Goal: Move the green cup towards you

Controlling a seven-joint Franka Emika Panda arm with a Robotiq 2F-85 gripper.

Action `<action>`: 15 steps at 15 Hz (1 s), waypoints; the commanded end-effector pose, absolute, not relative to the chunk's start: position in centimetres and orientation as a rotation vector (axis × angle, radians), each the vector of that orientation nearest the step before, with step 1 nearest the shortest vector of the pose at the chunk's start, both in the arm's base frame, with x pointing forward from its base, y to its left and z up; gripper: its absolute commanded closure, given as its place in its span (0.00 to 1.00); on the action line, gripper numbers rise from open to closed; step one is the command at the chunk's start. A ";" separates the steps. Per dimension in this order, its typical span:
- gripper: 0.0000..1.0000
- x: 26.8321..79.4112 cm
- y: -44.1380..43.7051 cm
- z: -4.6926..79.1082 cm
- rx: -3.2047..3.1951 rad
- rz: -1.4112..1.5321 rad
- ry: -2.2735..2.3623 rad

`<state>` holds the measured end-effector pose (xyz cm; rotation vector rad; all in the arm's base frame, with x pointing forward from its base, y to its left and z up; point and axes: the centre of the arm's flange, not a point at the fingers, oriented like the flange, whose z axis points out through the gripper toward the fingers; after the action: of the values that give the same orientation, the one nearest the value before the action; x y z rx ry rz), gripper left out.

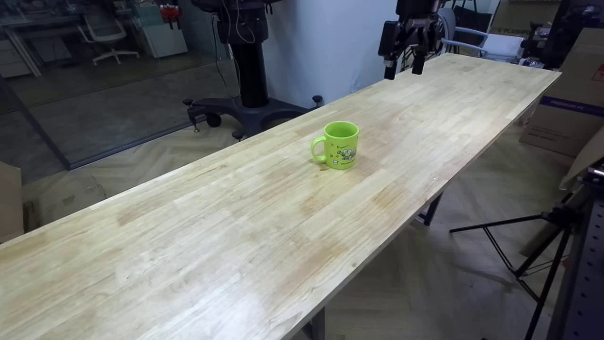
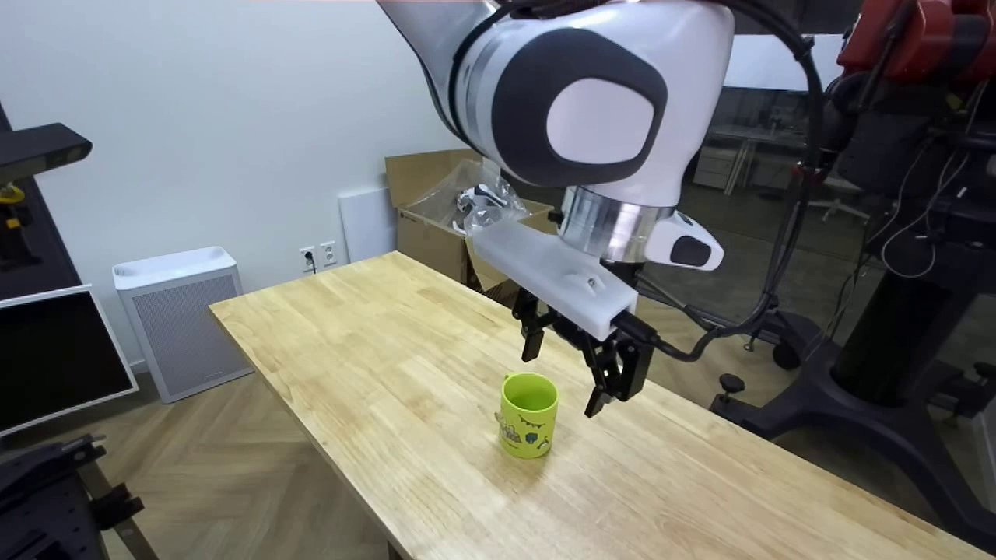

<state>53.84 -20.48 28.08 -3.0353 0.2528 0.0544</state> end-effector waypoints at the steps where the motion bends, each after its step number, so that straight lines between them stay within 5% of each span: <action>1: 0.00 58.3 -20.4 27.1 -3.100 0.116 0.178; 8: 0.00 66.2 -17.4 24.4 -3.196 0.103 0.018; 15: 0.00 64.9 -15.3 23.3 -3.187 0.109 -0.068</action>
<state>64.89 -15.76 23.40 -3.1739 -0.0616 0.0918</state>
